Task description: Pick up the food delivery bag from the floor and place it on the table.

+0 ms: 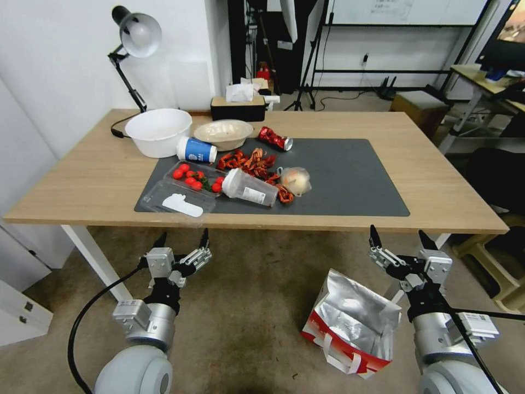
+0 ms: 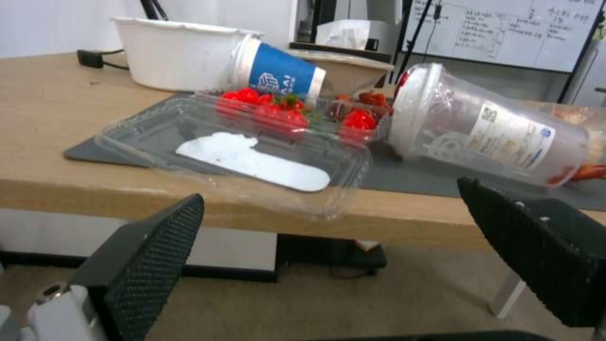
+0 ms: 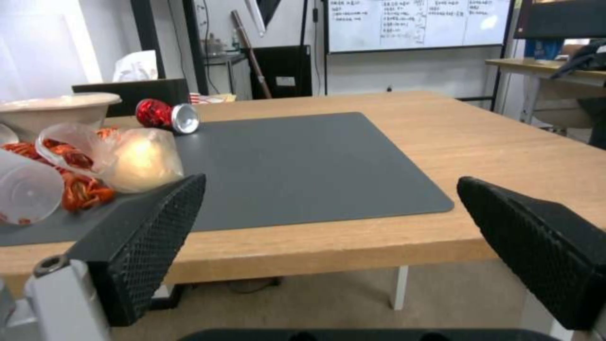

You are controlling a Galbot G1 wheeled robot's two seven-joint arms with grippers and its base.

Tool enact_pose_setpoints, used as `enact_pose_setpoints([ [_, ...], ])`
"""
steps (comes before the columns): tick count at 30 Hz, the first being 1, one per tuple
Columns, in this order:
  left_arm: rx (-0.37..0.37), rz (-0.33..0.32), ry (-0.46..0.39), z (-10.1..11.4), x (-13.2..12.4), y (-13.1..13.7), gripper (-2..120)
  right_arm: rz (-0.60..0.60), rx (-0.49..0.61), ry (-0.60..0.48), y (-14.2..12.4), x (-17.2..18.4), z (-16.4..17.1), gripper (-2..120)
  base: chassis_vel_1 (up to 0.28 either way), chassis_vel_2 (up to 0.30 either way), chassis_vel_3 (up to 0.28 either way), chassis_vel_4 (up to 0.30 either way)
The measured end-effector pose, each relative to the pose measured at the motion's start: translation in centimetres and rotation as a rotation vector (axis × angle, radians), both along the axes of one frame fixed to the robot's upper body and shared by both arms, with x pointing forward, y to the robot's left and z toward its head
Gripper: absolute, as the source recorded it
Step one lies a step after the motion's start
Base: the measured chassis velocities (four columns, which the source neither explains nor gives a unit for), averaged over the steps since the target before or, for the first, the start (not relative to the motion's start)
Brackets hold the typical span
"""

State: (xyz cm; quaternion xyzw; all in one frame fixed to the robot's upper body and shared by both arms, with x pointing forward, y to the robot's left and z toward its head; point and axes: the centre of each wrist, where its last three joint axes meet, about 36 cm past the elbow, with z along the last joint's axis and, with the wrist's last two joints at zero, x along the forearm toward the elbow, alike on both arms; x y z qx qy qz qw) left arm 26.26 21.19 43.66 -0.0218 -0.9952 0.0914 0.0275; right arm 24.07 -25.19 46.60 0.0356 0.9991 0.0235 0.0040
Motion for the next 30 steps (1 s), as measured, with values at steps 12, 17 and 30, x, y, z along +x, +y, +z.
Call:
enact_pose_setpoints([
  [12,0.002,0.001,-0.001,-0.01,-0.01,0.04,100,0.000,0.001,-0.001,0.01,0.00,-0.04,100,0.000,0.000,0.000,0.000],
  [17,0.002,0.002,-0.001,-0.01,-0.01,0.03,100,0.000,0.000,-0.002,0.00,0.01,-0.07,100,0.000,0.000,0.000,0.000],
  [30,0.000,0.002,0.001,-0.23,0.09,-0.01,100,-0.001,-0.003,-0.005,-0.03,0.02,-0.21,100,0.000,0.000,0.000,0.000],
])
